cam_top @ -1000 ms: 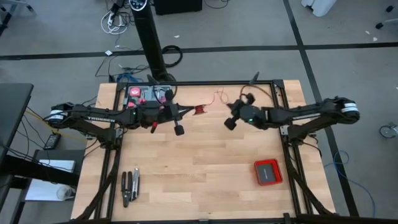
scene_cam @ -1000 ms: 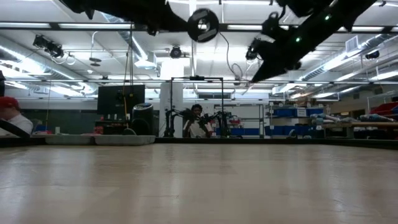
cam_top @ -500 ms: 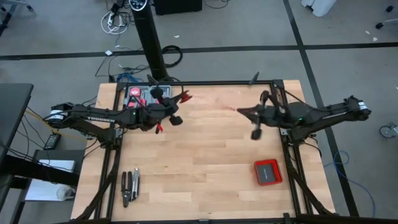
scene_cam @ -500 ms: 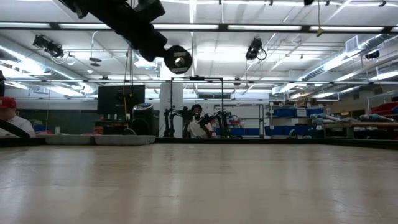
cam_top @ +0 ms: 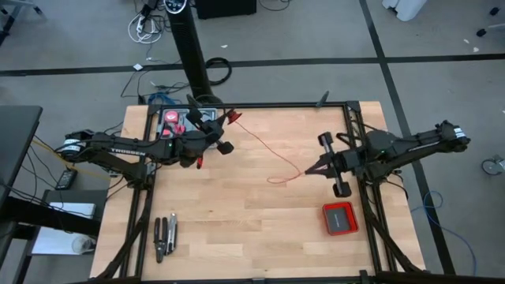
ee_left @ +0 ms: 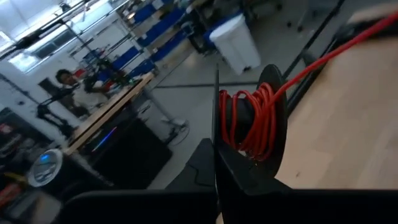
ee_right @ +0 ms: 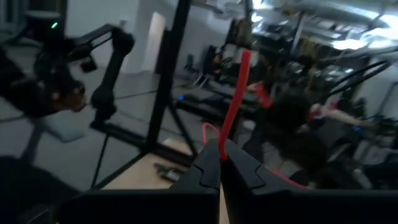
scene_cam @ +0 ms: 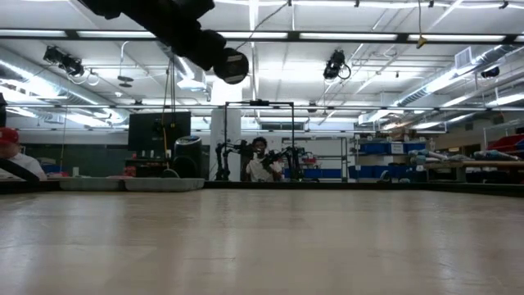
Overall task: Coil cords
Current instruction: Uncoil the red wire from the spool
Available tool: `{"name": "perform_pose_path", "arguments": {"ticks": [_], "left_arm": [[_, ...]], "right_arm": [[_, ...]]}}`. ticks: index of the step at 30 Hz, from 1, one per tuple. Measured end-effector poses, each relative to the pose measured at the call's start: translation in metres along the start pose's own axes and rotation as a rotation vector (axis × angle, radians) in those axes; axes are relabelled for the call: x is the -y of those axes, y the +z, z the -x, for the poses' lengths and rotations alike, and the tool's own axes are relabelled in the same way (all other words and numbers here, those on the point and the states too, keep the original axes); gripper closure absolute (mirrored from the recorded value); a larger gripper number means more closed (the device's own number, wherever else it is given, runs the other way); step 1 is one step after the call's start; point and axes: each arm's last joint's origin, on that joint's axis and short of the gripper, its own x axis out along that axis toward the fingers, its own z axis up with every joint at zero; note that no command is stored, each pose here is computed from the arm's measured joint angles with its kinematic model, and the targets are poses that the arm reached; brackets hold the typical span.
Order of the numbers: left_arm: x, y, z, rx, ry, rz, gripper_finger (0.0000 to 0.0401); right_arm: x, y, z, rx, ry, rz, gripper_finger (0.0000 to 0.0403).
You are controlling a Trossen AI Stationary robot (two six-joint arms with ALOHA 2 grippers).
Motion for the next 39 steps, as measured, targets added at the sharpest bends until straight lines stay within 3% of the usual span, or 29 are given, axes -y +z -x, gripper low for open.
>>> {"name": "perform_pose_path", "arguments": {"ticks": [4, 14, 23, 28, 34, 39], "left_arm": [[-0.001, 0.008, 0.0, 0.086, -0.062, 0.078, 0.0401], [-0.001, 0.022, 0.003, 0.252, -0.231, 0.247, 0.0401], [-0.002, 0.025, 0.003, 0.285, -0.247, 0.274, 0.0401], [-0.001, 0.028, 0.005, 0.337, -0.341, 0.304, 0.0401], [0.001, 0.032, 0.008, 0.412, -0.488, 0.341, 0.0401], [0.001, 0.033, 0.008, 0.431, -0.518, 0.355, 0.0401]], "right_arm": [[0.0, -0.015, -0.014, -0.073, 0.056, -0.002, 0.0403], [0.014, -0.064, -0.045, -0.297, -0.004, -0.127, 0.0403], [0.027, -0.113, -0.063, -0.466, 0.069, -0.344, 0.0403], [0.036, -0.132, -0.059, -0.588, -0.009, -0.388, 0.0403], [0.051, -0.137, -0.046, -0.703, -0.276, -0.356, 0.0403], [0.053, -0.134, -0.044, -0.688, -0.263, -0.363, 0.0403]]}}
